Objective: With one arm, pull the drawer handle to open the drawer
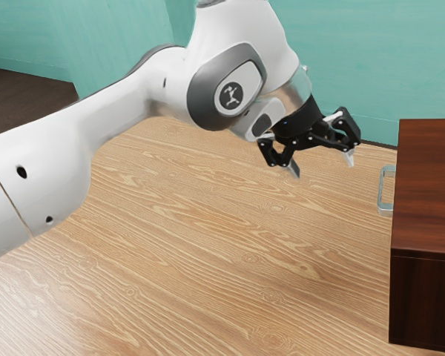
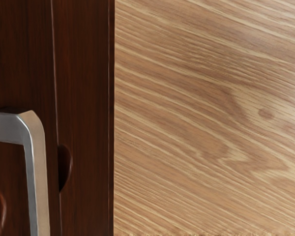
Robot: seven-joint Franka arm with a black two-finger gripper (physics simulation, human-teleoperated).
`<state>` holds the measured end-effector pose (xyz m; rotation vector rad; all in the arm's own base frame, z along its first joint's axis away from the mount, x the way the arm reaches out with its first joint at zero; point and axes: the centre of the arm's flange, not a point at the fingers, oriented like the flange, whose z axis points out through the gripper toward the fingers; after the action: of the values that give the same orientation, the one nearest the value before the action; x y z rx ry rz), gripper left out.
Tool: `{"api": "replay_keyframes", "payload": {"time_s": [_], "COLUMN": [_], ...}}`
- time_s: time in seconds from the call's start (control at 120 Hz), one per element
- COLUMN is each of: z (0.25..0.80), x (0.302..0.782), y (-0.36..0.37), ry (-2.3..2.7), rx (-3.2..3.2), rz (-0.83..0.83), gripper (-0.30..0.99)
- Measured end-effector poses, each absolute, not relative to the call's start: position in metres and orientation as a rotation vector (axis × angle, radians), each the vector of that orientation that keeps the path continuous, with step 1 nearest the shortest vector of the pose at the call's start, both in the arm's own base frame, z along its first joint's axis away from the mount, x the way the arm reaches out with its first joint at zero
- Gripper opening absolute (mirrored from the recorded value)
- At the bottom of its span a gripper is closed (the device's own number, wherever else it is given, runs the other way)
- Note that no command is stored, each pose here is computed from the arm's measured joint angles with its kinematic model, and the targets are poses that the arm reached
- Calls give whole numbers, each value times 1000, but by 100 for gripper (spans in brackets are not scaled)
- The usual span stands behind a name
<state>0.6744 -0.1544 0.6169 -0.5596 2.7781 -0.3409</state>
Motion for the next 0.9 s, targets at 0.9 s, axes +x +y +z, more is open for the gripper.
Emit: {"api": "replay_keyframes", "payload": {"time_s": [0.9], "z": [582], "x": [689], "y": [-149], "ry": [2672], "rx": [-398], "rz": [-501], "gripper": [69]}}
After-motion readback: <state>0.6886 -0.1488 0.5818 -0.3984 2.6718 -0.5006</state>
